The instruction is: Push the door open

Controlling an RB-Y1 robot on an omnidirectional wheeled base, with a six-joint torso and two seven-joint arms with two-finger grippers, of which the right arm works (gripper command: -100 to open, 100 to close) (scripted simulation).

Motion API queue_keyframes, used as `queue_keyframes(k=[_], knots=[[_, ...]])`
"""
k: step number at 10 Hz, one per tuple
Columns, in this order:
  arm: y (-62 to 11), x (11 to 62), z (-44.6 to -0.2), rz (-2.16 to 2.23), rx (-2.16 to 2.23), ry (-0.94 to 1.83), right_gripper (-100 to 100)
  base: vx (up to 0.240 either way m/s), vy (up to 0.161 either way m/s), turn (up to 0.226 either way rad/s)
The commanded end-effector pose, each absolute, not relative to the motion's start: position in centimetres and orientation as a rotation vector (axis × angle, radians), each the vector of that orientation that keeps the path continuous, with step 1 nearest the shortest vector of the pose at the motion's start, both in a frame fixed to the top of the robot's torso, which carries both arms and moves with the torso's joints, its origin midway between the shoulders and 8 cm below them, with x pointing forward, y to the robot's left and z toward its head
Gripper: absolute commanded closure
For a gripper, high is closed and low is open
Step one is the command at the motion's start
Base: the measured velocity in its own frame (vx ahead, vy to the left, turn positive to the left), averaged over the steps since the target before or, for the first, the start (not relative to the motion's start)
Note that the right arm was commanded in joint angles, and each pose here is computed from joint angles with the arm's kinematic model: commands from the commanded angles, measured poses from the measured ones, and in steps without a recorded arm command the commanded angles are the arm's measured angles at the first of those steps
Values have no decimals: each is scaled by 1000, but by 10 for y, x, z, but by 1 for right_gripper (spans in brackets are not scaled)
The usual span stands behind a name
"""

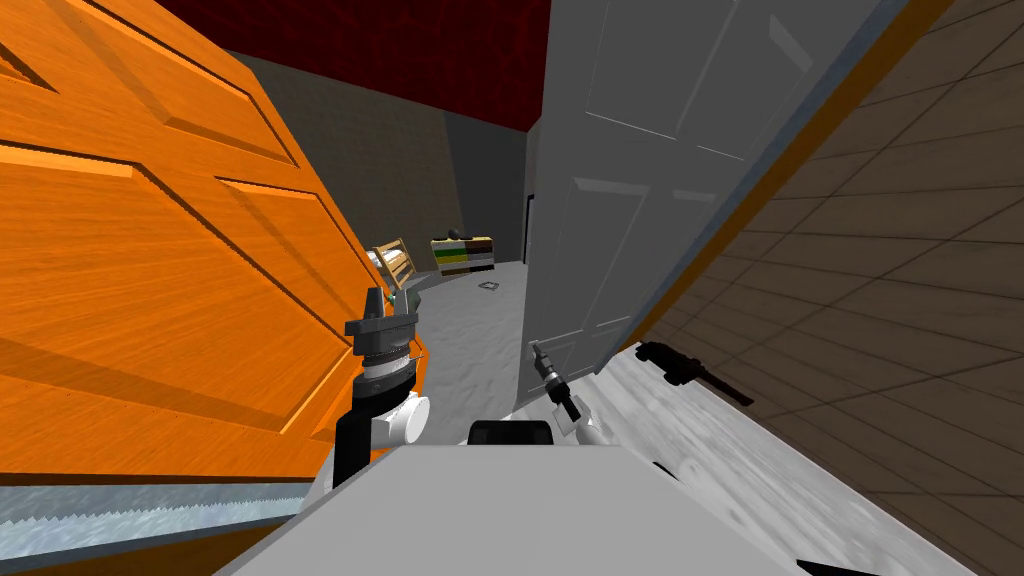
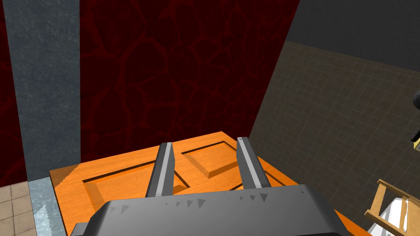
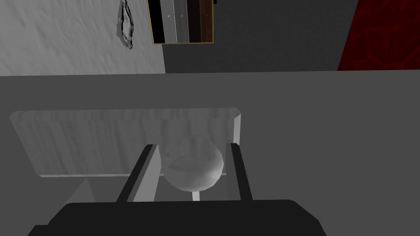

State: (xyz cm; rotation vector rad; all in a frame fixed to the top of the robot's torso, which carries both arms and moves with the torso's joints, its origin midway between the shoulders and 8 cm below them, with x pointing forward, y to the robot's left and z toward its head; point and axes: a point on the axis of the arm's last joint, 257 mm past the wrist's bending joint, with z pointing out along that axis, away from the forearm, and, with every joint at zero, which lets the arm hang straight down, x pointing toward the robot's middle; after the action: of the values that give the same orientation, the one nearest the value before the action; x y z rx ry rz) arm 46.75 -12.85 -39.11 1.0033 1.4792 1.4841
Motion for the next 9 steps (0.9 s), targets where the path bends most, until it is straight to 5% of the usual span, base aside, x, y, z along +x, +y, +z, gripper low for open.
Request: queue_keyframes(k=[1,9], knots=[[-129,467,-391,1484,1004,1478,100,-10,-4,-3],[-161,473,-393,1420,1036,1439,100,97,45,-18]])
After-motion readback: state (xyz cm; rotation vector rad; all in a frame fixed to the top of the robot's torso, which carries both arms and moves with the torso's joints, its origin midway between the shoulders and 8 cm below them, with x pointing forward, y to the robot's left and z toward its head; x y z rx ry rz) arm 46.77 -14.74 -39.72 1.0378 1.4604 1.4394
